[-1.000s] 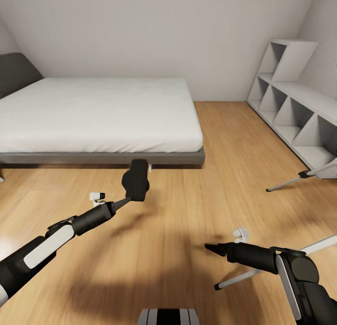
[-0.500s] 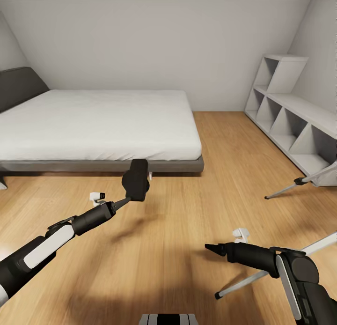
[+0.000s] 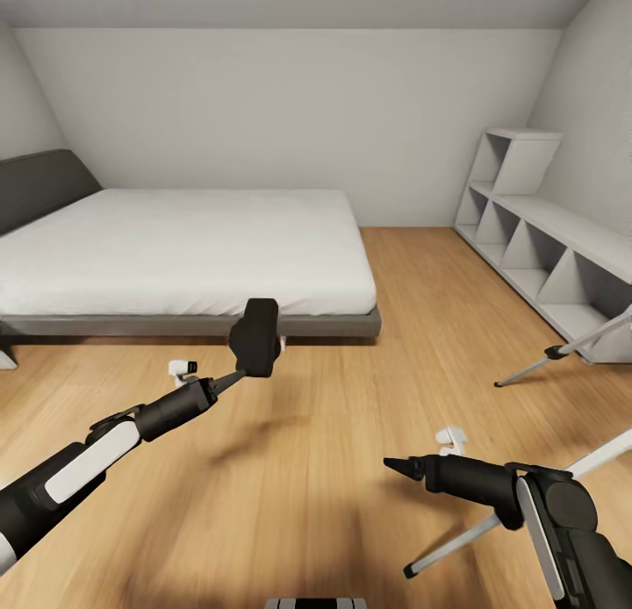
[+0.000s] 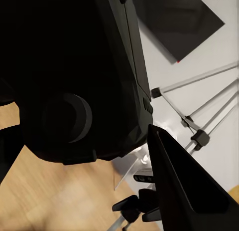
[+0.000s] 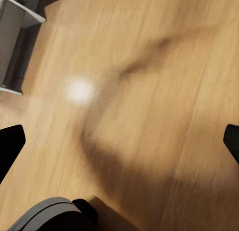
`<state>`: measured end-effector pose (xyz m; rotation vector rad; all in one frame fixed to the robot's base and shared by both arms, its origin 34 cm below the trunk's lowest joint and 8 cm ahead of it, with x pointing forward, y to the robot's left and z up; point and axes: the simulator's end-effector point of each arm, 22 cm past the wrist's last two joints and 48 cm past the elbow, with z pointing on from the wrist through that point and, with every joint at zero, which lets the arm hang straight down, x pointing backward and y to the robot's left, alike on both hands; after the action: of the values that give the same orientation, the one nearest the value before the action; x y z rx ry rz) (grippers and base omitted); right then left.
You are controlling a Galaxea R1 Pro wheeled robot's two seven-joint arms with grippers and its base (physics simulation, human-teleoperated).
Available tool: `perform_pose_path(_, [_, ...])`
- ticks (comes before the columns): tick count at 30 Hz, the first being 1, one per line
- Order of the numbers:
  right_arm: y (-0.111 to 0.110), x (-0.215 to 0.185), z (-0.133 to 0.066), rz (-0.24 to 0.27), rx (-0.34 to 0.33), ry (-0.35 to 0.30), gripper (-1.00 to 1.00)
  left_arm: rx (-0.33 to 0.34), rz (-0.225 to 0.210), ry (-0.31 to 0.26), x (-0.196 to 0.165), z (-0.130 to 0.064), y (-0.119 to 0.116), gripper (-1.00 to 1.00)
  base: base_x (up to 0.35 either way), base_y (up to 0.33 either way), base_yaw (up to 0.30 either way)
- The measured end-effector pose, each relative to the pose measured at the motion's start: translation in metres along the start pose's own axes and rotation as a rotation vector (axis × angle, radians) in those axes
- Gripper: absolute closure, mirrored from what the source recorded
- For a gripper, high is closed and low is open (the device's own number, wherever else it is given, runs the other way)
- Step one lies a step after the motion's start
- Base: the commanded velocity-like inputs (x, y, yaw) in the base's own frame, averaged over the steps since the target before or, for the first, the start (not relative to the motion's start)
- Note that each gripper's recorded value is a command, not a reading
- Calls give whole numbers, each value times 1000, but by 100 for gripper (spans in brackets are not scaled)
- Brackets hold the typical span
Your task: Attach the digital camera to the camera tripod in the bedroom.
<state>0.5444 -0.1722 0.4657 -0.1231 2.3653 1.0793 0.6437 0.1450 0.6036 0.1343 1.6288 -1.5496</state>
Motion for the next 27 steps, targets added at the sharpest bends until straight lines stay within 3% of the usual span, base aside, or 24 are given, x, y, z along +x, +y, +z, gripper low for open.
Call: perform_pose_path(27, [34,-29,-30,-80,-10,-76,-100,46,65,-31,-24,9,-51,100,0,0,0])
